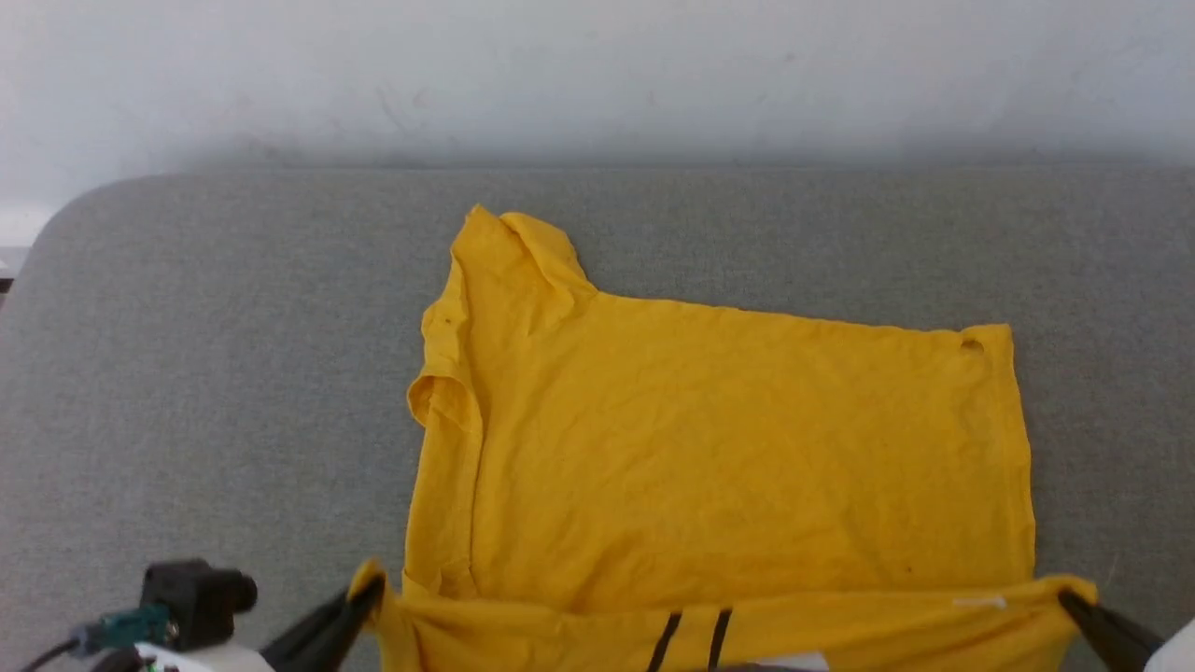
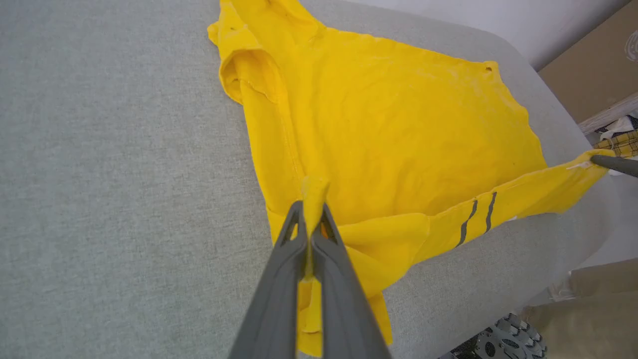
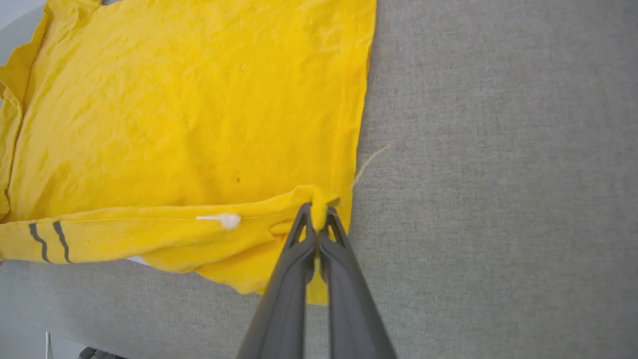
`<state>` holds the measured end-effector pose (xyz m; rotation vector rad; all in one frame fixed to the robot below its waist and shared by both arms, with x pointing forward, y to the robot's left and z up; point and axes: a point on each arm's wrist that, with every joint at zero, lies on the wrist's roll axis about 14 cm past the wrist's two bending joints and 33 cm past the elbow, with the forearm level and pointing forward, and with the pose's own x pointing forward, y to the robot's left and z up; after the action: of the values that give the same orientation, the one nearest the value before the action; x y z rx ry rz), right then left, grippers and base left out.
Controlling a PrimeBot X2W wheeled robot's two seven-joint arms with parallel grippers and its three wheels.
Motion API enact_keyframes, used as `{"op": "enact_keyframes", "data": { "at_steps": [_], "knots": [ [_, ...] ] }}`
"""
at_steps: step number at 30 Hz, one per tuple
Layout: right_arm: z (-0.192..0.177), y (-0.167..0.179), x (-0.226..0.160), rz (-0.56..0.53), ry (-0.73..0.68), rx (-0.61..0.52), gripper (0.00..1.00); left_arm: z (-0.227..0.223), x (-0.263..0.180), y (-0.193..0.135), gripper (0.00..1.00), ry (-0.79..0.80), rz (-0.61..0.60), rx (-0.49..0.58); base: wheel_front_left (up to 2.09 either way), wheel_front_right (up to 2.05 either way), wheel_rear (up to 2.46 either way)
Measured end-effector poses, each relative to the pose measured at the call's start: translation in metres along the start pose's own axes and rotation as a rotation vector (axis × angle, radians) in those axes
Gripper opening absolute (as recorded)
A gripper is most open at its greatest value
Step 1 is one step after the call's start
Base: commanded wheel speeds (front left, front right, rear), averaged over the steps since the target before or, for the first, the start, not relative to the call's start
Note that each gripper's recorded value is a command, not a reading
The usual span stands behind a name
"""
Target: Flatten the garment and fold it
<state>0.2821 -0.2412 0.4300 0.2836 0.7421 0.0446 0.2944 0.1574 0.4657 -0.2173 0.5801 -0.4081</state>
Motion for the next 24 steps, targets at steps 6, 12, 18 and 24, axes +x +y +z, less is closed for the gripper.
{"op": "enact_keyframes", "data": {
  "at_steps": [6,12,18,24],
  "knots": [
    [0.035,-0.001,0.021,-0.008,-0.084,-0.037,0.0,0.045,0.029,0.009,0.0,-0.111,-0.015,0.115,0.0,0.0,0.0],
    [0.052,-0.008,0.046,-0.029,-0.093,-0.076,0.0,0.075,0.064,0.019,0.0,-0.187,-0.027,0.189,0.0,0.0,0.0],
    [0.044,-0.007,0.072,-0.023,-0.04,-0.082,0.0,0.063,0.096,0.029,0.0,-0.165,-0.033,0.149,0.0,0.0,0.0],
    [0.031,-0.013,0.085,-0.034,0.013,-0.075,0.0,0.037,0.115,0.044,0.0,-0.109,-0.003,0.109,0.0,0.0,0.0]
  ]
}}
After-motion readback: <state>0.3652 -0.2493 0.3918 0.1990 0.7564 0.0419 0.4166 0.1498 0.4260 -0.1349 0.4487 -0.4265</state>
